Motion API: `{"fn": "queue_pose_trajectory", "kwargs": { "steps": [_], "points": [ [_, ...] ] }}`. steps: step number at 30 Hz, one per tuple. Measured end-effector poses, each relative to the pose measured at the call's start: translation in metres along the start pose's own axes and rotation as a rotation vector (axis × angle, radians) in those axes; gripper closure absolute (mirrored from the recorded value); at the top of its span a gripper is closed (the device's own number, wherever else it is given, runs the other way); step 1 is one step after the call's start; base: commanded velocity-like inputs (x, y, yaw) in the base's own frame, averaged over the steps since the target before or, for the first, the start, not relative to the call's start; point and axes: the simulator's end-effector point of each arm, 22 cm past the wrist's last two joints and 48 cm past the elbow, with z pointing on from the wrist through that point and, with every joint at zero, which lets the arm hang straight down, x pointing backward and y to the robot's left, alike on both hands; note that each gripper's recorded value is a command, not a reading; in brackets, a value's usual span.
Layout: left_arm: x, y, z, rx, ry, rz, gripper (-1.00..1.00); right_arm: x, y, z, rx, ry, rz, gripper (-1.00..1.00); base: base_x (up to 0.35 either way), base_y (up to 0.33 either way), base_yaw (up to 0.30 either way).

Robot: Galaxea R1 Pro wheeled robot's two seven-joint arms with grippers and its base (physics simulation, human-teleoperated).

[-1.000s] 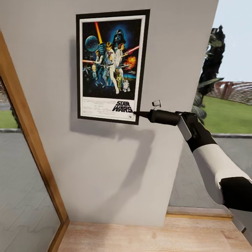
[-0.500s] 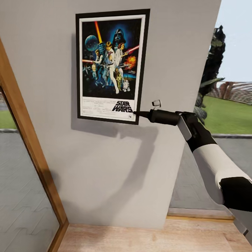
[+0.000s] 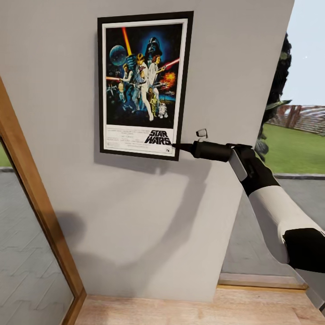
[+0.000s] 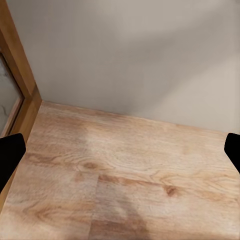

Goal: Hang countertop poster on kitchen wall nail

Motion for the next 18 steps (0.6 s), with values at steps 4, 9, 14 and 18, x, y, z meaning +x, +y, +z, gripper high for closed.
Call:
{"fn": "queue_pose_trajectory", "kwargs": {
  "steps": [4,9,14,18],
  "points": [
    [-0.0002,0.0,0.0,0.0,-0.001,0.0,-1.0,-0.0001,0.0001,0.0001,0.0,0.0,0.0,1.0,0.004,0.0,0.0],
    [-0.0001,0.0,0.0,0.0,0.0,0.0,-1.0,0.0001,0.0002,0.0001,-0.001,0.0,-0.001,1.0,0.001,0.0,0.0],
    [-0.0001,0.0,0.0,0.0,0.0,0.0,-1.0,-0.0023,0.0006,0.0003,-0.004,-0.014,-0.052,1.0,0.0,0.0,0.0],
    [0.0002,0.0,0.0,0.0,0.0,0.0,-1.0,-0.0009,0.0034,-0.0014,-0.023,-0.024,-0.093,1.0,0.0,0.0,0.0]
  ]
}}
